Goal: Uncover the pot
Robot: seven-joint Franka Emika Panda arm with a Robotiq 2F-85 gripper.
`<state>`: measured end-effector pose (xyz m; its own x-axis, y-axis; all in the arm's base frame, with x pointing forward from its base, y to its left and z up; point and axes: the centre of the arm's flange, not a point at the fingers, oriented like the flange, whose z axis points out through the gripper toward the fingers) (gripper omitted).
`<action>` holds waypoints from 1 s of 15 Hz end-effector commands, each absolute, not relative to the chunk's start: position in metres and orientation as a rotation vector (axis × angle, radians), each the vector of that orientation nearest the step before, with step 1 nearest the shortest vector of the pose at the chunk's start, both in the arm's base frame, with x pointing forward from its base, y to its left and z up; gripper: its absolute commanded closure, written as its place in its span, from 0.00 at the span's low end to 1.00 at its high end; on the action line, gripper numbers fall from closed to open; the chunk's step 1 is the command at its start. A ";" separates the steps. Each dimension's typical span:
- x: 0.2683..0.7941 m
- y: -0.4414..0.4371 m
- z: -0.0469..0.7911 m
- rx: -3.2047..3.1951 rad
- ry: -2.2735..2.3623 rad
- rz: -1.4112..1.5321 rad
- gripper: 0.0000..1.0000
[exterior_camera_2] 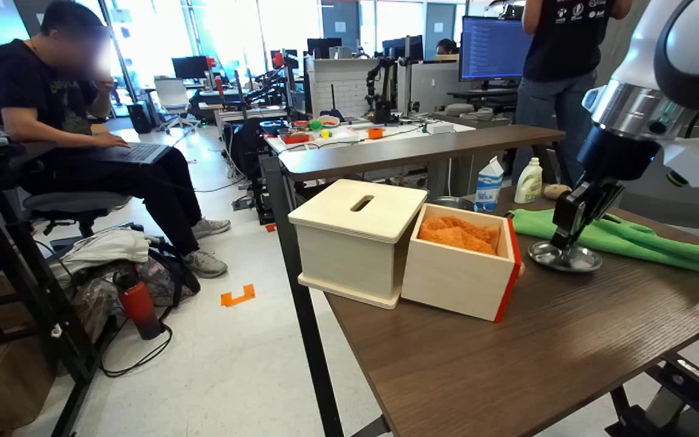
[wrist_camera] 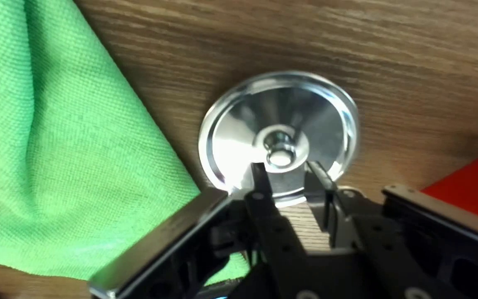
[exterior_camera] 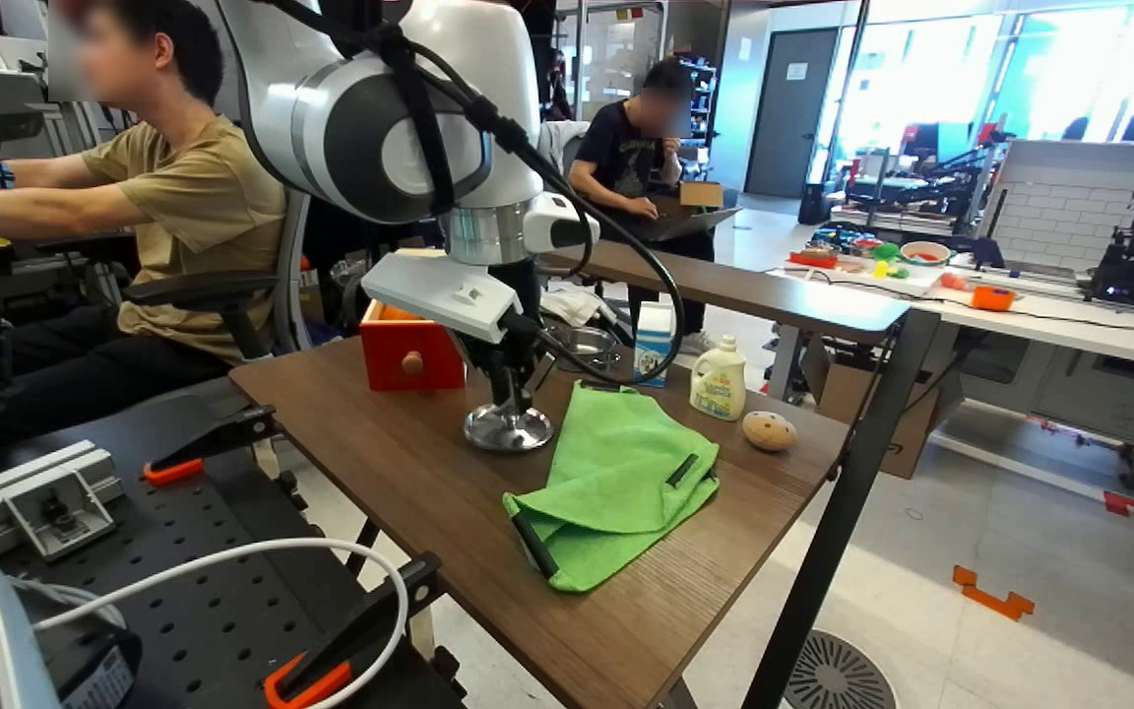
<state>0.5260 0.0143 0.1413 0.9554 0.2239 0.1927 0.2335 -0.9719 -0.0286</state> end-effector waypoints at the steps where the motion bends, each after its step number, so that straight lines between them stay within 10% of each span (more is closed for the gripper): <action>1: 0.522 0.012 0.133 -3.060 -0.326 -0.306 0.41; 7: 0.522 0.021 0.155 -3.035 -0.307 -0.291 0.00; 15: 0.518 0.045 0.275 -3.020 -0.252 -0.013 0.00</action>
<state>0.5225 0.0468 0.2177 0.9774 0.2050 0.0507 0.2099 -0.9698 -0.1244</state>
